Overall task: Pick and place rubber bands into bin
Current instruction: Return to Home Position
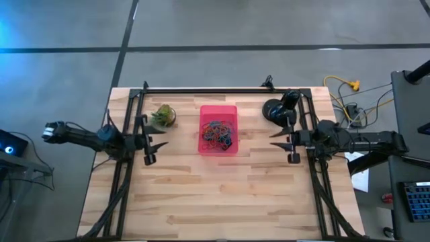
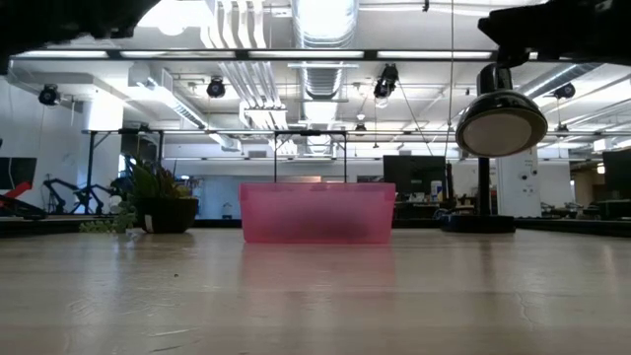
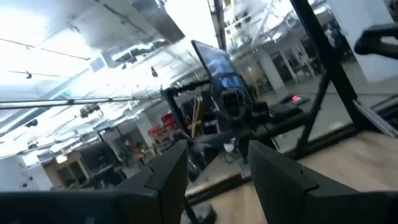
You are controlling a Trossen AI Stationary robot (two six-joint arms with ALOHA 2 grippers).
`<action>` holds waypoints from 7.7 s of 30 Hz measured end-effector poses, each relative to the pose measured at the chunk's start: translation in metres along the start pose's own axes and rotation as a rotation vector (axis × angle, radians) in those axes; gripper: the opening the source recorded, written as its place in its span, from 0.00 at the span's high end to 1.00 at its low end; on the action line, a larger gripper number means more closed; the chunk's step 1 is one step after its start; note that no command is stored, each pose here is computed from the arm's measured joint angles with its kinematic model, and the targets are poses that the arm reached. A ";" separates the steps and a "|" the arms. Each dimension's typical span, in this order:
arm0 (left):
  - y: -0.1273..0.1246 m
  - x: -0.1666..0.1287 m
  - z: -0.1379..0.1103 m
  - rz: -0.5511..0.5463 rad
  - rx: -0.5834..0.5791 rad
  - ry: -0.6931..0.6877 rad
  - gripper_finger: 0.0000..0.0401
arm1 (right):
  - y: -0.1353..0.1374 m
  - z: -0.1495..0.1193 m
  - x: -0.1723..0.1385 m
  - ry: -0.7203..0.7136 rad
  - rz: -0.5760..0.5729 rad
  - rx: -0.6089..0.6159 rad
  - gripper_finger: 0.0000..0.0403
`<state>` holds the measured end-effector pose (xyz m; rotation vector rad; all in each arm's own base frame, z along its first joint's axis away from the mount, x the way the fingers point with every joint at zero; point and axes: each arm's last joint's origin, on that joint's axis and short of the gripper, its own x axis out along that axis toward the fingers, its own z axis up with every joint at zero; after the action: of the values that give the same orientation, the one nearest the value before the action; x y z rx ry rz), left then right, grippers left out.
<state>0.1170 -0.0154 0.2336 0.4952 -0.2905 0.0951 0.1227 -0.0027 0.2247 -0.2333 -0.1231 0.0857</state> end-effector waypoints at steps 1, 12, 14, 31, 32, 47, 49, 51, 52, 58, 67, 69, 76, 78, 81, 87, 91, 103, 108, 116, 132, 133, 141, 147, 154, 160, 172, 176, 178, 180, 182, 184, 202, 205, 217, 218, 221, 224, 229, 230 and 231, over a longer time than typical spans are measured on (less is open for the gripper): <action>0.000 -0.003 -0.001 0.006 -0.002 -0.011 0.62 | 0.001 -0.001 0.000 -0.002 0.020 0.002 0.74; -0.002 -0.029 -0.014 0.042 -0.091 -0.076 0.62 | 0.003 -0.006 -0.007 -0.027 0.025 0.036 0.76; -0.003 -0.032 -0.017 0.025 -0.098 -0.048 0.62 | 0.003 -0.003 -0.011 -0.053 0.024 0.034 0.76; -0.006 -0.033 -0.019 -0.084 -0.112 0.007 0.62 | 0.013 -0.008 -0.037 -0.151 0.148 -0.013 0.77; -0.007 -0.033 -0.020 -0.083 -0.116 -0.009 0.62 | 0.013 -0.011 -0.036 -0.137 0.150 -0.010 0.78; -0.008 -0.033 -0.027 -0.055 -0.138 -0.058 0.62 | 0.014 -0.013 -0.036 -0.136 0.147 -0.029 0.78; -0.006 -0.033 -0.028 -0.041 -0.136 -0.054 0.62 | 0.014 -0.014 -0.036 -0.118 0.151 -0.015 0.78; -0.006 -0.033 -0.028 -0.031 -0.134 -0.050 0.62 | 0.014 -0.015 -0.036 -0.109 0.153 -0.004 0.77; -0.005 -0.033 -0.028 -0.028 -0.134 -0.050 0.62 | 0.014 -0.016 -0.035 -0.104 0.149 0.003 0.78; -0.005 -0.033 -0.029 -0.017 -0.132 -0.033 0.62 | 0.012 -0.028 -0.033 -0.084 -0.012 0.109 0.80; -0.007 -0.033 -0.032 -0.021 -0.129 0.000 0.62 | 0.014 -0.037 -0.031 -0.055 0.001 0.181 0.80; -0.007 -0.033 -0.034 -0.027 -0.128 0.011 0.62 | 0.015 -0.042 -0.031 -0.008 -0.001 0.202 0.79; -0.008 -0.033 -0.034 -0.030 -0.130 0.016 0.62 | 0.018 -0.049 -0.031 0.065 0.051 0.219 0.78; -0.007 -0.033 -0.034 -0.027 -0.130 0.010 0.62 | 0.020 -0.048 -0.031 0.059 0.091 0.189 0.77; -0.007 -0.033 -0.034 -0.029 -0.130 0.013 0.62 | 0.024 -0.046 -0.031 0.032 0.166 0.132 0.78; -0.007 -0.033 -0.034 -0.025 -0.129 0.013 0.62 | 0.028 -0.045 -0.031 0.020 0.213 0.107 0.80; -0.007 -0.033 -0.034 -0.017 -0.129 0.020 0.62 | 0.028 -0.045 -0.031 0.024 0.211 0.122 0.81; -0.008 -0.032 -0.035 -0.022 -0.128 0.032 0.62 | 0.028 -0.050 -0.029 0.081 0.169 0.150 0.79; -0.008 -0.032 -0.035 -0.022 -0.128 0.033 0.62 | 0.028 -0.051 -0.028 0.097 0.171 0.152 0.79; -0.008 -0.032 -0.035 -0.022 -0.127 0.032 0.62 | 0.025 -0.054 -0.028 0.143 0.042 0.134 0.82; -0.008 -0.032 -0.035 -0.022 -0.127 0.033 0.62 | 0.027 -0.057 -0.024 0.182 0.040 0.156 0.79; -0.008 -0.032 -0.035 -0.022 -0.127 0.032 0.62 | 0.027 -0.056 -0.024 0.175 0.037 0.156 0.79; -0.008 -0.032 -0.036 -0.023 -0.126 0.034 0.62 | 0.027 -0.055 -0.024 0.165 0.045 0.197 0.82; -0.008 -0.032 -0.036 -0.027 -0.126 0.041 0.62 | 0.020 -0.026 -0.024 0.078 0.029 0.347 0.82; -0.008 -0.032 -0.036 -0.025 -0.126 0.039 0.62 | 0.013 -0.005 -0.026 0.018 -0.057 0.386 0.80; -0.008 -0.032 -0.036 -0.026 -0.126 0.038 0.62 | 0.012 -0.007 -0.026 0.048 -0.079 0.364 0.79; -0.008 -0.032 -0.036 -0.026 -0.126 0.038 0.62 | 0.018 -0.011 -0.027 0.094 0.087 0.220 0.82; -0.008 -0.032 -0.036 -0.026 -0.126 0.038 0.62 | 0.015 0.004 -0.028 0.045 0.090 0.195 0.83; -0.008 -0.032 -0.036 -0.025 -0.126 0.037 0.62 | 0.013 0.012 -0.030 0.038 0.089 0.202 0.83; -0.008 -0.032 -0.036 -0.025 -0.126 0.038 0.62 | 0.011 0.018 -0.032 0.043 0.088 0.220 0.83; -0.008 -0.032 -0.036 -0.025 -0.126 0.037 0.62 | 0.010 0.023 -0.033 0.043 0.088 0.238 0.83; -0.008 -0.032 -0.036 -0.025 -0.126 0.038 0.62 | 0.009 0.029 -0.035 0.039 0.087 0.256 0.83; -0.009 -0.031 -0.036 -0.028 -0.125 0.044 0.62 | 0.000 0.069 -0.047 -0.073 0.076 0.333 0.83; -0.009 -0.031 -0.036 -0.028 -0.125 0.044 0.62 | -0.001 0.070 -0.047 -0.075 0.076 0.333 0.83; -0.006 -0.031 -0.032 -0.016 -0.235 0.021 0.62 | -0.007 0.076 -0.057 0.134 -0.079 0.346 0.83; -0.005 -0.030 -0.030 -0.017 -0.251 0.019 0.62 | -0.007 0.077 -0.057 0.142 -0.079 0.346 0.83; 0.000 -0.029 -0.021 -0.012 -0.290 0.006 0.62 | -0.008 0.083 -0.057 0.139 -0.078 0.337 0.83; -0.001 -0.028 -0.022 -0.020 -0.313 0.024 0.62 | -0.009 0.087 -0.058 0.131 -0.078 0.331 0.83; -0.001 -0.026 -0.022 -0.024 -0.361 0.038 0.62 | -0.010 0.087 -0.058 0.130 -0.079 0.327 0.83; -0.001 -0.026 -0.023 -0.027 -0.372 0.042 0.62 | -0.009 0.087 -0.057 0.131 -0.078 0.327 0.83; -0.001 -0.026 -0.022 -0.033 -0.386 0.041 0.62 | -0.009 0.087 -0.057 0.132 -0.078 0.327 0.83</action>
<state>0.0981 -0.0064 0.2066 0.1148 -0.2524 0.0159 0.0553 0.0021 0.3045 0.0929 0.0139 0.0116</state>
